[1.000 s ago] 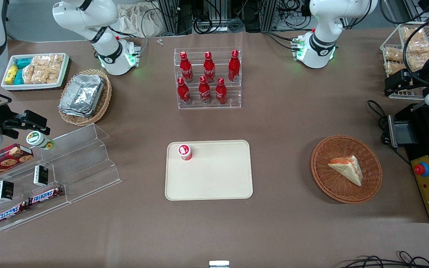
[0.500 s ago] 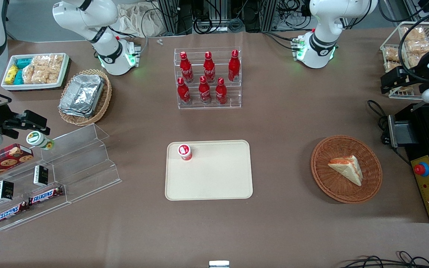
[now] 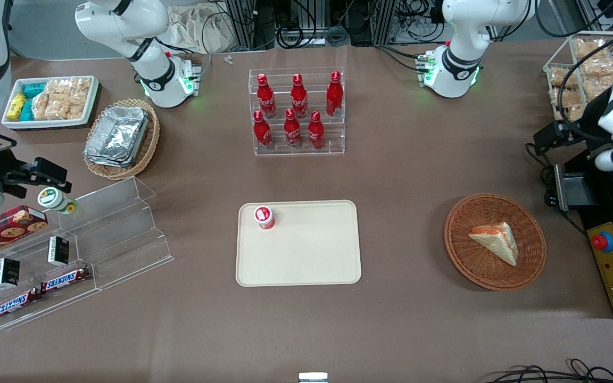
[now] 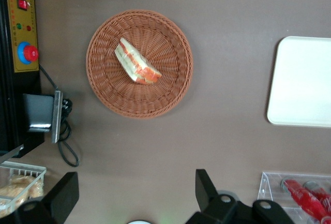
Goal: Place sandwich from basket to tray
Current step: 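Move the left gripper toward the wicker basket with the sandwich, then lower the left gripper onto the sandwich in the basket and grasp it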
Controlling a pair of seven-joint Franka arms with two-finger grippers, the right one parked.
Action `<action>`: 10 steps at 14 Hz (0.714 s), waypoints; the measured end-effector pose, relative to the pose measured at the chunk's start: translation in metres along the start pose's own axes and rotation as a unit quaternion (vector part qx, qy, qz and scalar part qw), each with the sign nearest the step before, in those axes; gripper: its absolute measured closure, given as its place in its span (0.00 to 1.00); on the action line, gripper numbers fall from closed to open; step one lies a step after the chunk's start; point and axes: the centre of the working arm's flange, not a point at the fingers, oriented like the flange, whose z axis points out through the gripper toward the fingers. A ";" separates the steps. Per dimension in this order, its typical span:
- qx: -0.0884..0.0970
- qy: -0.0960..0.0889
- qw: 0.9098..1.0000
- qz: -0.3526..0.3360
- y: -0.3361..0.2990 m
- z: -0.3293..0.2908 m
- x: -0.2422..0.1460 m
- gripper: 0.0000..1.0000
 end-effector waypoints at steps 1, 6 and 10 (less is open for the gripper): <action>0.000 0.000 1.000 -0.009 0.000 0.020 0.006 0.00; -0.002 0.001 0.992 -0.128 0.000 0.168 0.029 0.00; -0.002 -0.006 0.978 -0.210 -0.007 0.254 0.050 0.00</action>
